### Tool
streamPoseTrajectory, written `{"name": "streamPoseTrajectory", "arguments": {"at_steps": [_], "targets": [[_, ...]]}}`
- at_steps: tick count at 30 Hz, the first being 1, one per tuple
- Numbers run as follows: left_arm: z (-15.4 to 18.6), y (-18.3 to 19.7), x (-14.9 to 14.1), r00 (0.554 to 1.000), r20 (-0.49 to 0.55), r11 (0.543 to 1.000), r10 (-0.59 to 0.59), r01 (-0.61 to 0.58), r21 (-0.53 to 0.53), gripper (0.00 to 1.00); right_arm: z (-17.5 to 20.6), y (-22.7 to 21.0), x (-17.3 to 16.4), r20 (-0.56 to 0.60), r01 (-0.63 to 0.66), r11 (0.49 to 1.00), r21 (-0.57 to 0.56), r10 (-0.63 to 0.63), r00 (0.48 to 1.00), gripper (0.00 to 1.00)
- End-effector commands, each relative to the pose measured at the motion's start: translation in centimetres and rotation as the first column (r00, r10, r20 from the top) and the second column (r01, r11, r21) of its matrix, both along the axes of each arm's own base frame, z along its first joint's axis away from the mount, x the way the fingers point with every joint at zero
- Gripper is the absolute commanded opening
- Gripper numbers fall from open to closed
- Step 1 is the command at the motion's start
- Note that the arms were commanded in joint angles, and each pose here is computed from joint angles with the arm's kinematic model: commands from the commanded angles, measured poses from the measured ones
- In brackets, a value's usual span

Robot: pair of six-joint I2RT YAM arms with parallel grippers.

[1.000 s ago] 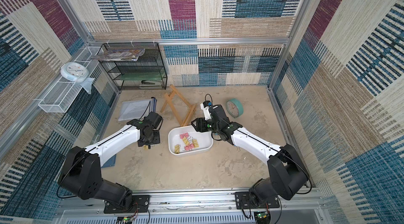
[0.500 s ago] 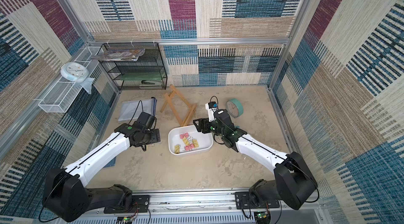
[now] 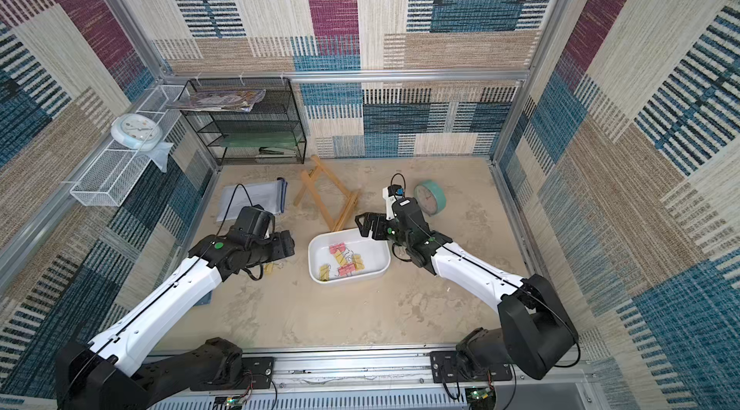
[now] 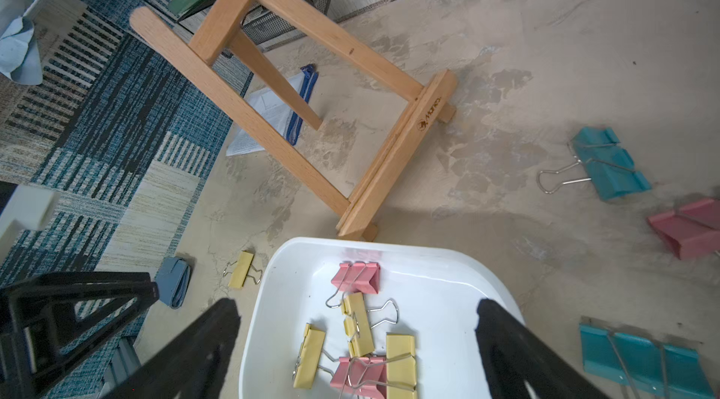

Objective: Take out the binder clips from the storage box
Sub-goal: Pick up the binder clip from the storage box.

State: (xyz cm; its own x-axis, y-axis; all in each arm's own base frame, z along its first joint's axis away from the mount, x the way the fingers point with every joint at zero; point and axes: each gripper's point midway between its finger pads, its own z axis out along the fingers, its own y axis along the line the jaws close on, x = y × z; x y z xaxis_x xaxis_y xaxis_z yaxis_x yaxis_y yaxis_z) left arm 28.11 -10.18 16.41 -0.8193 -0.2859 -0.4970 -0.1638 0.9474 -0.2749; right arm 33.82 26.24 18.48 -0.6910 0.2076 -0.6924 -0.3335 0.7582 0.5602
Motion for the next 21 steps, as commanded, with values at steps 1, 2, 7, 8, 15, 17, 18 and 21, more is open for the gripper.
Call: {"name": "streamPoseTrajectory", "arguments": {"at_steps": [1, 2, 7, 8, 15, 17, 18, 21], "targets": [[0.8, -1.9, 0.1, 0.998, 0.027, 0.995, -0.051, 0.053, -0.082, 0.92, -0.2, 0.8, -0.6, -0.018, -0.044, 0.999, 0.03, 0.044, 0.999, 0.98], [0.8, -2.5, 0.0, 0.997, 0.029, 0.993, -0.067, 0.069, -0.092, 0.92, -0.2, 1.0, -0.9, -0.019, -0.061, 0.997, 0.035, 0.062, 0.998, 0.98], [0.1, -5.4, -0.6, 0.985, 0.019, 0.983, -0.171, 0.171, -0.065, 0.9, -1.1, 2.0, -1.6, -0.047, -0.128, 0.99, 0.053, 0.13, 0.99, 0.97], [-0.2, -6.1, -0.7, 0.981, 0.01, 0.98, -0.195, 0.195, -0.049, 0.89, -1.4, 2.1, -1.6, -0.057, -0.132, 0.99, 0.051, 0.134, 0.989, 0.97], [-2.6, -11.0, -0.4, 0.951, -0.068, 0.954, -0.301, 0.301, -0.004, 0.75, -3.5, 2.5, -1.8, -0.125, -0.176, 0.984, 0.0, 0.174, 0.977, 0.93], [-3.4, -12.0, 0.1, 0.947, -0.098, 0.951, -0.307, 0.309, 0.005, 0.68, -4.1, 2.0, -1.8, -0.142, -0.157, 0.987, -0.031, 0.151, 0.978, 0.92], [-3.9, -12.7, 0.4, 0.941, -0.113, 0.947, -0.318, 0.321, 0.008, 0.65, -4.2, 1.6, -1.8, -0.143, -0.141, 0.989, -0.042, 0.134, 0.981, 0.92], [-5.0, -14.4, 0.9, 0.925, -0.152, 0.936, -0.348, 0.353, 0.008, 0.63, -4.3, 0.2, -1.6, -0.128, -0.069, 0.995, -0.072, 0.059, 0.99, 0.92]]}}
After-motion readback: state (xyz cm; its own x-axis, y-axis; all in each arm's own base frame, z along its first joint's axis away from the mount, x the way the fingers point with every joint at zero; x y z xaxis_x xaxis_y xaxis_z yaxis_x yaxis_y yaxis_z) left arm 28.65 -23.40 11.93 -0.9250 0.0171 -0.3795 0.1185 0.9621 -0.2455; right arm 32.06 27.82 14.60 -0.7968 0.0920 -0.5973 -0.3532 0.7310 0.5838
